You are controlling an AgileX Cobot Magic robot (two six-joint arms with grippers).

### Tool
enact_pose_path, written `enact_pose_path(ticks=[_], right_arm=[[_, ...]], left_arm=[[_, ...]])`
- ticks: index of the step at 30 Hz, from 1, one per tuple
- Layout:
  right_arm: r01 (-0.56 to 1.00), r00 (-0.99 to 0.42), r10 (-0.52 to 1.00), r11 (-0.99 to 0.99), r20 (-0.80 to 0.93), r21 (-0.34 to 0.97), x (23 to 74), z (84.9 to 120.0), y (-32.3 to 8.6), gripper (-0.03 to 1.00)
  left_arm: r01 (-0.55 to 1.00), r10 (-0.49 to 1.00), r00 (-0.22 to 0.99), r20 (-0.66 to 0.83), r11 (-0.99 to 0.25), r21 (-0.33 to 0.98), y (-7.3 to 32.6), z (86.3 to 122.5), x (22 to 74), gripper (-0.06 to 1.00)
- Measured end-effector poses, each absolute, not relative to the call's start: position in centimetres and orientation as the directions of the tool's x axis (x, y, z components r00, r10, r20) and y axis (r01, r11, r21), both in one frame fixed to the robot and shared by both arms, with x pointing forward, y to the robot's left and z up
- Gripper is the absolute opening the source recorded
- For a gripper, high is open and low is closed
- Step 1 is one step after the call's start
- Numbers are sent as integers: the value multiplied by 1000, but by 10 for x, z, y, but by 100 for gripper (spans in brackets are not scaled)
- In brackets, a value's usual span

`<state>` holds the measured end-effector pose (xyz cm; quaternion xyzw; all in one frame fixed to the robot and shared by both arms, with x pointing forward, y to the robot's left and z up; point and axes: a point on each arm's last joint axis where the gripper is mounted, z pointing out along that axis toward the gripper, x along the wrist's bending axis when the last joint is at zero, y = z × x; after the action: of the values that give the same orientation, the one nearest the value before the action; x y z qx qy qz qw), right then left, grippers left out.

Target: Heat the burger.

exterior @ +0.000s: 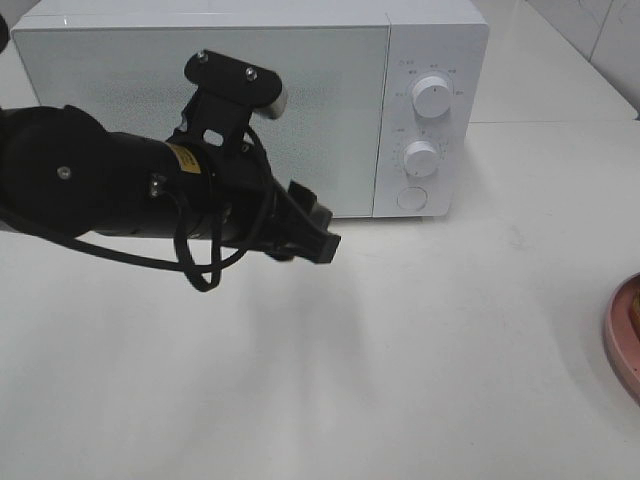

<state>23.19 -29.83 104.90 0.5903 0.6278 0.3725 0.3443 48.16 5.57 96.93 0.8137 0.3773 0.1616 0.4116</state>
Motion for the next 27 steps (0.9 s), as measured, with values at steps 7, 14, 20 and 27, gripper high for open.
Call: enact_pose_path(ticks=[7,14,20,27], right_arm=[[485,-66,998,25,7,874,232,1049,-298,76],[485,-66,998,25,7,874,232,1049,-298,76],[485,-66,998,25,7,874,232,1049,-298,76],[485,-66,998,25,7,874,232,1049,-298,76]], left_arm=[[661,737,663,-131,-494,564,84,961,474,97],[768,773,609,-178,-518,377,132,976,472,99],[863,845,484,-226,-419,282,187,1003,470,99],[938,932,271,-242,-199,285,251,1034,462,99]])
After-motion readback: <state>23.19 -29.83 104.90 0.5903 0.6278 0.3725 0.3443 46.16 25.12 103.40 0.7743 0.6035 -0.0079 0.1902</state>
